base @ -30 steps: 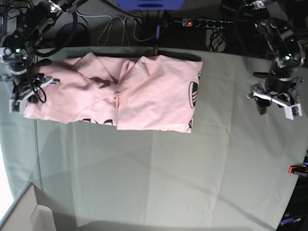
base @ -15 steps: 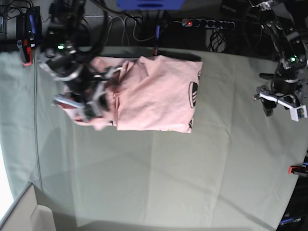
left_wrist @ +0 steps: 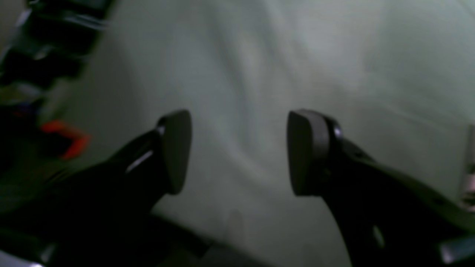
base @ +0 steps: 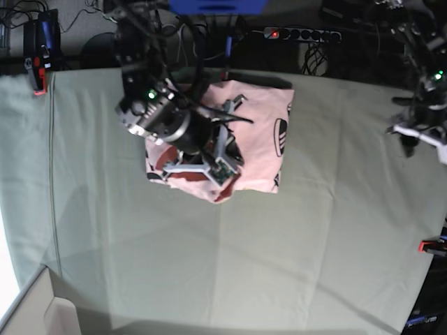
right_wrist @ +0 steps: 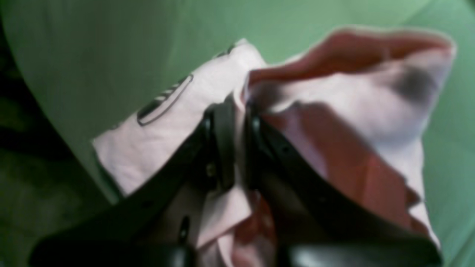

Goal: Layout the t-shirt on the table in an organized manner, then fold the t-shirt properly
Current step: 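Fold the other strip end with the right gripper over the stack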

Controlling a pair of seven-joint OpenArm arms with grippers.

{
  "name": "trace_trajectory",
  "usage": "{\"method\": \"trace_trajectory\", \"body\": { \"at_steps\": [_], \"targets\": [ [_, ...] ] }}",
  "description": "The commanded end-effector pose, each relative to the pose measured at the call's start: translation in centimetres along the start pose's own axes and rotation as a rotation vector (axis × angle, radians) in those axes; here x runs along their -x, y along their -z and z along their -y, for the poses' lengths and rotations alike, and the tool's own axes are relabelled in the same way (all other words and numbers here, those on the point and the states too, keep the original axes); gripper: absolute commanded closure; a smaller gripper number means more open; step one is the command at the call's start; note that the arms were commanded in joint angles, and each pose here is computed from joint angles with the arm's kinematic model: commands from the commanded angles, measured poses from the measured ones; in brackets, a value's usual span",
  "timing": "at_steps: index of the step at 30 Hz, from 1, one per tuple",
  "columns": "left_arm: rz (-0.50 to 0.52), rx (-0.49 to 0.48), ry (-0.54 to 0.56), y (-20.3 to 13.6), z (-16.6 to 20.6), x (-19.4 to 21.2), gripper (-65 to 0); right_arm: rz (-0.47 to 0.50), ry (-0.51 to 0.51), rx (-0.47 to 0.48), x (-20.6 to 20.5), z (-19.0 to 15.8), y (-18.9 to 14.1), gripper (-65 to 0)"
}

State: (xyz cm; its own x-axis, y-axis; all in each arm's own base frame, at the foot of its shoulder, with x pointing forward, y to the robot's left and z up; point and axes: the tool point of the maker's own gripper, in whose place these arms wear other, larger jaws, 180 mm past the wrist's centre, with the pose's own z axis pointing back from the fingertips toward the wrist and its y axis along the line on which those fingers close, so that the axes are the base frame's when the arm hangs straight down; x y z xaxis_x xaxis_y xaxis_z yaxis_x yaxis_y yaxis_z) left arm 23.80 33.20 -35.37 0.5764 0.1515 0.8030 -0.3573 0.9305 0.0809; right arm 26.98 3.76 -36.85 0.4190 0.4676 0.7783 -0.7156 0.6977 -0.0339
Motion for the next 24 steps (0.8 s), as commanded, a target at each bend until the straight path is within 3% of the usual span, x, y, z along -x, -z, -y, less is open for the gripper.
{"method": "trace_trajectory", "body": {
  "at_steps": [1, 6, 19, 24],
  "targets": [
    [0.049, -0.005, 0.002, -0.3, -0.3, -1.4, -39.2, 0.069, 0.004, -0.014, -2.0, 0.0, 0.4, 0.0],
    [0.053, -0.046, -0.015, -0.6, -1.9, -1.4, -39.2, 0.029, 0.007, -0.052, -1.4, 0.1, 2.5, 0.0],
    [0.048, -0.057, -0.023, -0.6, -2.4, -1.2, -39.2, -0.016, -0.141, -0.201, -3.2, -3.6, 6.4, 0.0],
    [0.046, -0.053, -0.025, -0.5, -2.3, -1.1, -39.2, -0.012, -0.145, -0.201, -3.4, -3.6, 6.4, -8.7]
  ]
}}
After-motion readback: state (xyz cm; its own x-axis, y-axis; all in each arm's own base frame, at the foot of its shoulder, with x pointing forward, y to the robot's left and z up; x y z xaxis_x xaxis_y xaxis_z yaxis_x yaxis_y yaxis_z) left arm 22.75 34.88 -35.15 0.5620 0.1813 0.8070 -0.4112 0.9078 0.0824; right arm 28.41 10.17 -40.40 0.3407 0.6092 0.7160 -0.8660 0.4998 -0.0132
